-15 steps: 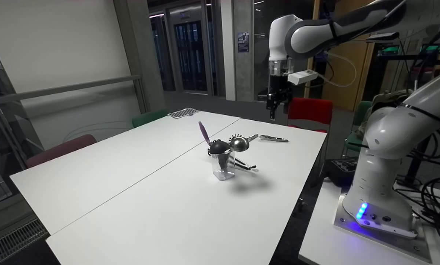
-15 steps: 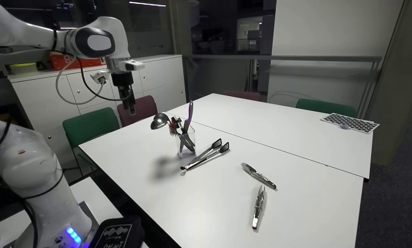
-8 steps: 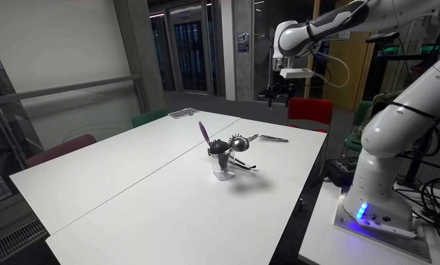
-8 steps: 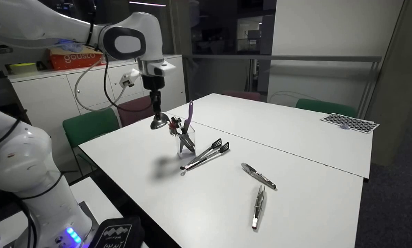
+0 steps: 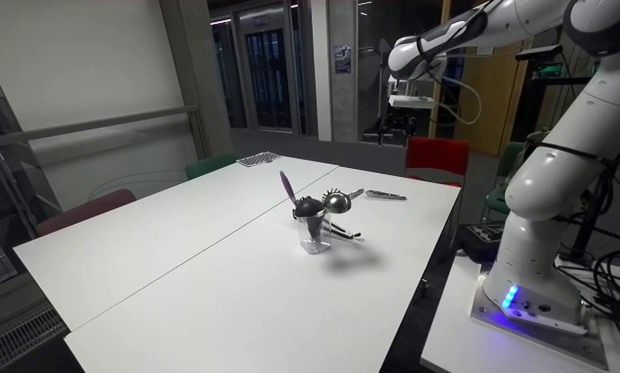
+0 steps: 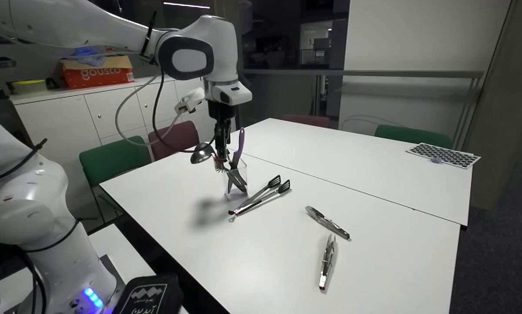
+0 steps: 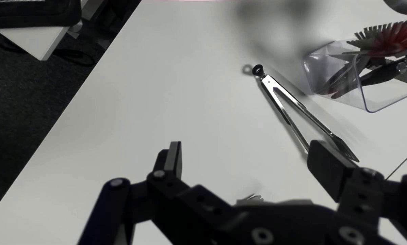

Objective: Pick the object on the right and put it in the holder

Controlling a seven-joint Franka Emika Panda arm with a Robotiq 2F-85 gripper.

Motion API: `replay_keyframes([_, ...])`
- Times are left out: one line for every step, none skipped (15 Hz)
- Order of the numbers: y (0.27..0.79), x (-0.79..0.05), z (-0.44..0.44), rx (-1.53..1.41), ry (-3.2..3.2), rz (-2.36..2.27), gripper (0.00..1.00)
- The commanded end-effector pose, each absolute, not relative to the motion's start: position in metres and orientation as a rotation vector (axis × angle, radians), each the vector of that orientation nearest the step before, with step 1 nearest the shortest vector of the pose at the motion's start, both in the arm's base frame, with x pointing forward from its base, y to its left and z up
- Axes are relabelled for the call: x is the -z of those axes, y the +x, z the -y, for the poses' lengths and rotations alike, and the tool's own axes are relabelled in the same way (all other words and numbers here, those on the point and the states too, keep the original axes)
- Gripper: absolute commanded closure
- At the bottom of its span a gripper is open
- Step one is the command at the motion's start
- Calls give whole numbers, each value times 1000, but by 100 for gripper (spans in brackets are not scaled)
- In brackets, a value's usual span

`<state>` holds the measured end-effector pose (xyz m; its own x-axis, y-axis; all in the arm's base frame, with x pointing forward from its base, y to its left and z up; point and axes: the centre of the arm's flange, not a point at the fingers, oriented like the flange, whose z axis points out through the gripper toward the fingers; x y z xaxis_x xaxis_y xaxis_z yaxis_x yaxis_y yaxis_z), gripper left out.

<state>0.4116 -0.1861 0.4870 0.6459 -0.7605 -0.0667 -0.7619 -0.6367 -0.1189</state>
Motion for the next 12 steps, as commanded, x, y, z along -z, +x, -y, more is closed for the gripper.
replay_keyframes([412, -487, 185, -15, -2724, -1268, 0])
replay_keyframes([412, -487, 185, -15, -2724, -1268, 0])
replay_keyframes([412, -487, 185, -15, -2724, -1268, 0])
replay_keyframes([422, -488, 184, 5, -2745, -1311, 0])
replay_keyframes([431, -489, 190, -7, -2761, -1338, 0])
replay_keyframes([444, -488, 201, 1, -2768, -1402, 0])
replay_keyframes([455, -488, 211, -23, -2770, -1452, 0])
replay_keyframes([468, -488, 224, -77, -2783, -1482, 0])
replay_keyframes([478, -487, 234, -133, -2797, -1473, 0])
replay_keyframes([490, -485, 244, -191, -2797, -1463, 0])
replay_keyframes([502, -481, 253, -252, -2789, -1463, 0])
replay_keyframes([511, -476, 262, -332, -2785, -1445, 0])
